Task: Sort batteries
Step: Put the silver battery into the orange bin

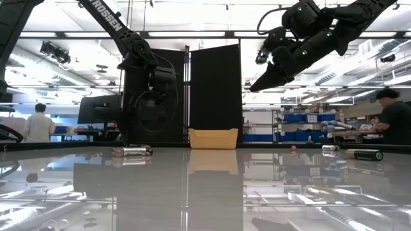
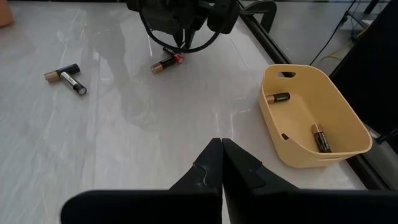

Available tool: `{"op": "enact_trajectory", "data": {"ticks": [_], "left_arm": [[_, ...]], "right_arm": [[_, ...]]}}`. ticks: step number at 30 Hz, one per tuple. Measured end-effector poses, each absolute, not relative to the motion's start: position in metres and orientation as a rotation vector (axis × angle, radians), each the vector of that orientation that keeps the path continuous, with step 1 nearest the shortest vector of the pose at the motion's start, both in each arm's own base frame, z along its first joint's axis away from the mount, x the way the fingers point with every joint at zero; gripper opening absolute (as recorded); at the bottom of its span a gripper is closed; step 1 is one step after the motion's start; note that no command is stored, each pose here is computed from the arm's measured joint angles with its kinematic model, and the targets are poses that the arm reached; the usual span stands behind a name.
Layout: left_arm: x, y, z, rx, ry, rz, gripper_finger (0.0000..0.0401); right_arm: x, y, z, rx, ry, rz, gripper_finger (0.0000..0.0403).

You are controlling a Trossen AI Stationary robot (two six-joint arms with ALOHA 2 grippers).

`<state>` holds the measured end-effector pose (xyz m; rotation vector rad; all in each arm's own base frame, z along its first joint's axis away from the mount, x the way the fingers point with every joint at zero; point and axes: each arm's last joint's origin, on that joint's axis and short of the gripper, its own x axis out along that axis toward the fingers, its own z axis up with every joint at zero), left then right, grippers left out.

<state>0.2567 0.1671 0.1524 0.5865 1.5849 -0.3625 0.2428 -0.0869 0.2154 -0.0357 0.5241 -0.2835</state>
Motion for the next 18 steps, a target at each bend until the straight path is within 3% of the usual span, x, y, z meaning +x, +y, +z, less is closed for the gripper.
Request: {"op": "enact_trajectory", "data": {"ticks": [18], "left_arm": [[0.257,0.168,0.176,0.477,1.56,-0.093,0.0038]], "right_arm": [[0.24,-0.087,0.208,-0.054,0.475,-0.29,0.0009]]}}
